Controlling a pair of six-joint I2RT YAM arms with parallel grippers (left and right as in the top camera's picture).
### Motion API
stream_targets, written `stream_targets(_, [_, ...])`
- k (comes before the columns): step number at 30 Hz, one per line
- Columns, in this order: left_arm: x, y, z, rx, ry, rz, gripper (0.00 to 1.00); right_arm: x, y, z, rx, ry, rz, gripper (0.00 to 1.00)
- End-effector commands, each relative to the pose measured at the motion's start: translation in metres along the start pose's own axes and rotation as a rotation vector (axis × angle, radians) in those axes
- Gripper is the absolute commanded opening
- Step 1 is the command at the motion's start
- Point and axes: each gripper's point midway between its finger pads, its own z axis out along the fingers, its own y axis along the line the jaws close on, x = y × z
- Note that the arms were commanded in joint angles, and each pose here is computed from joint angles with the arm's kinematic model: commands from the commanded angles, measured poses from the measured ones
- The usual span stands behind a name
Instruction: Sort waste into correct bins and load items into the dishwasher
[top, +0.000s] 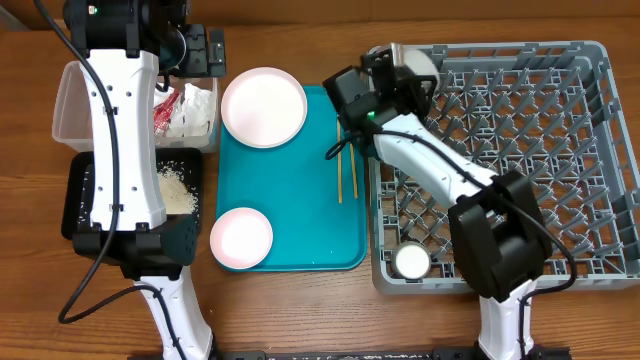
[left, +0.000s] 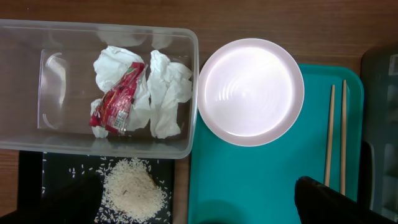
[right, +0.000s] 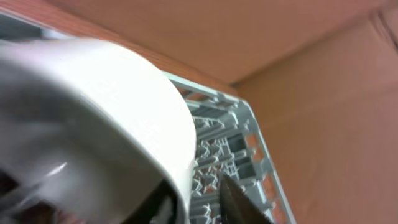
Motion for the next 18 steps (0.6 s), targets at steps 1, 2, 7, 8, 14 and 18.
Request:
stream_targets(1, [-0.005,0.004,-0.011,-0.008,-0.037,-0.020,1.00,-0.007,0.012,-0.022,-0.038,-0.039,-0.016,0.29])
stream_targets(2, [-0.005,0.004,-0.011,-0.008,-0.037,-0.020,1.00,-0.007,0.015,-0.027,-0.047,-0.046,-0.027,0.32])
stream_targets(7, [-0.005,0.004,-0.011,-0.008,-0.037,-0.020,1.00,-0.002,0.040,-0.054,-0.159,-0.063,-0.098,0.51])
stream_targets(8, [-0.005,0.004,-0.011,-0.008,-0.037,-0.020,1.00,-0.002,0.044,-0.058,-0.180,-0.065,-0.104,0.55])
stream_targets(14, [-0.005,0.004,-0.011,-0.008,-0.037,-0.020,1.00,-0.008,0.041,-0.085,-0.345,-0.047,-0.040,0.69])
stream_targets(18, [-0.005,0.004,-0.011,-0.008,-0.037,-0.020,1.00,-0.023,0.026,-0.121,-0.612,0.019,0.082,0.73])
